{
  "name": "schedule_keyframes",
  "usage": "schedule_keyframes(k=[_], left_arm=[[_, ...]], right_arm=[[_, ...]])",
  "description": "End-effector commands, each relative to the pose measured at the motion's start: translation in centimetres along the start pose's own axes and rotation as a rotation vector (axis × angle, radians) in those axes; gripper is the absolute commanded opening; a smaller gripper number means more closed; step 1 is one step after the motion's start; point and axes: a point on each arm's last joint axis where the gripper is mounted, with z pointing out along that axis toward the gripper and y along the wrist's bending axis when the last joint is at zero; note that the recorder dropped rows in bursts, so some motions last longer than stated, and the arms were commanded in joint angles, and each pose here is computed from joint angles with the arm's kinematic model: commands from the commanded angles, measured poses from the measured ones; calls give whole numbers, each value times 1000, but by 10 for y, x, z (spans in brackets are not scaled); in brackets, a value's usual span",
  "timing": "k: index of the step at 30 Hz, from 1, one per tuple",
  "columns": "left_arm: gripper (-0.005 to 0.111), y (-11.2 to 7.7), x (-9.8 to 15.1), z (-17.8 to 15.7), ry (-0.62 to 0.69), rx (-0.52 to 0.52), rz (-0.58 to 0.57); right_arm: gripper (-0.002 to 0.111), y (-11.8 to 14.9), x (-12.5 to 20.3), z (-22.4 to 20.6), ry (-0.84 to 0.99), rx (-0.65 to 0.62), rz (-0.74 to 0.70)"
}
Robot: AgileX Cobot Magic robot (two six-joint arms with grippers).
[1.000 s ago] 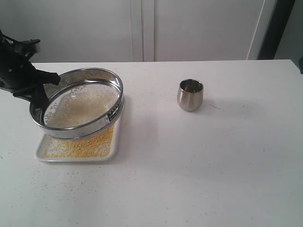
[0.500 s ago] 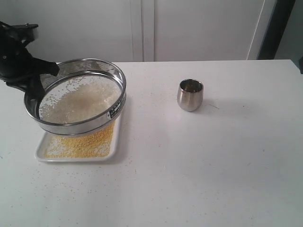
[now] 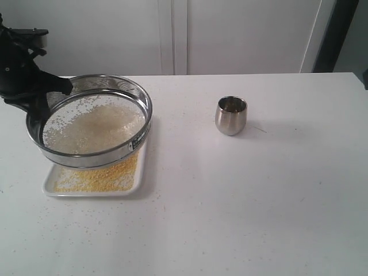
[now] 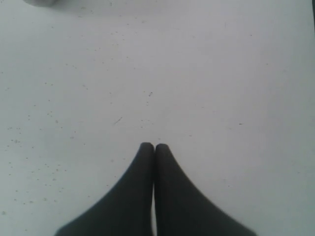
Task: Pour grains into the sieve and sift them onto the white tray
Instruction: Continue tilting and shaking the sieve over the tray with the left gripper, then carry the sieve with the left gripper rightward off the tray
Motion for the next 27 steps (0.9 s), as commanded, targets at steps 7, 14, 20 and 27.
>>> schedule_keyframes(k=[7,14,20,27], left_arm=[[0,-55,6,-5,-8,91,131],[0,-89,9,-6,-46,125,195],[0,-110,12,-7,-74,158,237],[0,-142,16,-10,-152,217,286]], right_arm=[[0,-1,0,0,-9,2,4],[0,-1,0,0,-9,2,4],[0,-1,0,0,-9,2,4],[0,-1,0,0,-9,2,4]])
